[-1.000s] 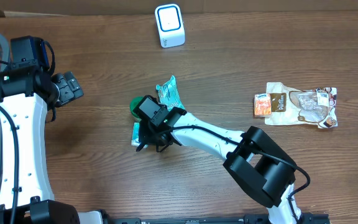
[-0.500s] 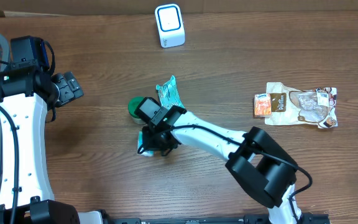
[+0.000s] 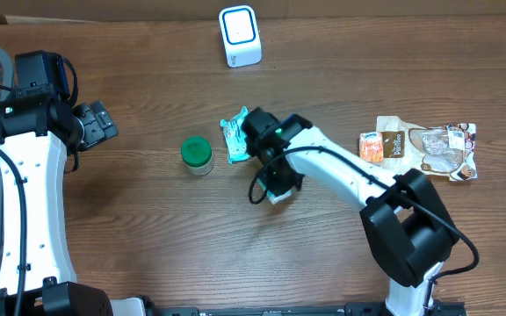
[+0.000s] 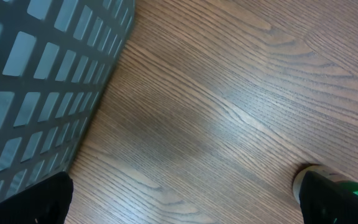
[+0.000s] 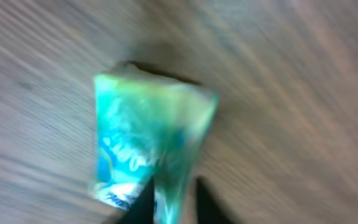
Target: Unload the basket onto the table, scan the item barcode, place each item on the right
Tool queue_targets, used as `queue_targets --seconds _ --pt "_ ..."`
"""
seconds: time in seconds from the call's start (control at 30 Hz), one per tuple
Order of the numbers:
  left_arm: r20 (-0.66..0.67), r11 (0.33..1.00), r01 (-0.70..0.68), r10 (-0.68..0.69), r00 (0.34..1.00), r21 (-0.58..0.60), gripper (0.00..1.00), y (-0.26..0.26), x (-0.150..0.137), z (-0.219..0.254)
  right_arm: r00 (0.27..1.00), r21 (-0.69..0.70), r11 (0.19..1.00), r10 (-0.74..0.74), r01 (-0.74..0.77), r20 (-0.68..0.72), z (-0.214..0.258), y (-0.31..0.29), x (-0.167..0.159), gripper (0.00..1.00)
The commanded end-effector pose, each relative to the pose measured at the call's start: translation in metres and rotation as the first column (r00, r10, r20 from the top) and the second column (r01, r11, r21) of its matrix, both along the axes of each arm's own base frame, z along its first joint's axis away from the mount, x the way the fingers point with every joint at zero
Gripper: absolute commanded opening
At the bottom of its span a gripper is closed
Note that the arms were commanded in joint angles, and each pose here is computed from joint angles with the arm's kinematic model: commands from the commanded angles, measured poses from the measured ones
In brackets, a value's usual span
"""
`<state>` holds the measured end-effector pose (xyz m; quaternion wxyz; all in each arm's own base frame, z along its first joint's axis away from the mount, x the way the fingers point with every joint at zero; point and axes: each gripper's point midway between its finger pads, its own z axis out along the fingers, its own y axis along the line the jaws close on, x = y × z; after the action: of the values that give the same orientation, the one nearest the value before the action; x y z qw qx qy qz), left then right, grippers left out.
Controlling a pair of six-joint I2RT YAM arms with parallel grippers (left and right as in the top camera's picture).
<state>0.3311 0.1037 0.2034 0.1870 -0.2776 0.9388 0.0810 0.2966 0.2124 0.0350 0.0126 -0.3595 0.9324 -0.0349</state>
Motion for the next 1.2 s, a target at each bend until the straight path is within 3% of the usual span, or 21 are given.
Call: queue_targets --seconds 0.0,0.07,0.1,0.13,0.2,0.3,0.33,0.4,0.47,0.57,0.9,1.03,1.17 --pt "-0.002 1.0 0.021 -0.021 1.0 0.002 1.0 -0.001 0.001 0.0 0.994 -0.049 0.994 0.097 -0.095 0.058 0.01 -0.022 0.021 0.61" --pt "-0.002 1.0 0.021 -0.021 1.0 0.002 1.0 -0.001 0.001 0.0 0.996 -0.033 0.999 0.027 -0.024 0.08 0.016 -0.026 0.03 0.67" --pt "-0.002 1.0 0.021 -0.021 1.0 0.002 0.99 -0.001 0.001 0.0 0.992 -0.012 0.997 -0.07 0.071 0.102 0.023 -0.027 0.038 0.8" --pt "-0.002 1.0 0.021 -0.021 1.0 0.002 1.0 -0.001 0.001 0.0 0.972 0.034 0.98 -0.199 0.196 0.126 0.034 -0.026 0.049 0.8" --pt "-0.002 1.0 0.021 -0.021 1.0 0.002 1.0 -0.001 0.001 0.0 0.944 0.172 0.934 -0.326 0.312 0.057 0.045 -0.006 0.051 0.51" --pt "-0.002 1.0 0.021 -0.021 1.0 0.002 1.0 -0.001 0.001 0.0 0.885 0.343 0.819 -0.452 0.46 -0.109 0.049 0.029 0.048 0.29" --pt "-0.002 1.0 0.021 -0.021 1.0 0.002 1.0 -0.001 0.001 0.0 0.835 0.334 0.771 -0.538 0.543 -0.114 0.046 0.027 0.052 0.27" --pt "-0.002 1.0 0.021 -0.021 1.0 0.002 1.0 -0.001 0.0 0.0 0.604 0.231 0.591 -0.797 0.773 0.018 0.032 -0.013 0.061 0.19" --pt "-0.002 1.0 0.021 -0.021 1.0 0.002 0.99 -0.001 0.001 0.0 0.549 0.203 0.55 -0.833 0.81 0.068 0.024 -0.026 0.06 0.13" --pt "-0.002 1.0 0.021 -0.021 1.0 0.002 1.0 -0.001 0.001 0.0 0.547 0.181 0.551 -0.834 0.815 0.077 0.017 -0.03 0.056 0.04" --pt "-0.002 1.0 0.021 -0.021 1.0 0.002 1.0 -0.001 0.001 0.0 0.663 0.16 0.655 -0.749 0.738 0.008 -0.014 -0.016 0.04 0.04" --pt "-0.002 1.0 0.021 -0.021 1.0 0.002 1.0 -0.001 0.001 0.0 0.802 0.253 0.763 -0.586 0.595 -0.12 -0.017 0.018 0.037 0.04" --pt "-0.002 1.0 0.021 -0.021 1.0 0.002 0.99 -0.001 0.001 0.0 0.892 0.394 0.8 -0.402 0.452 -0.207 -0.007 0.052 0.031 0.04"
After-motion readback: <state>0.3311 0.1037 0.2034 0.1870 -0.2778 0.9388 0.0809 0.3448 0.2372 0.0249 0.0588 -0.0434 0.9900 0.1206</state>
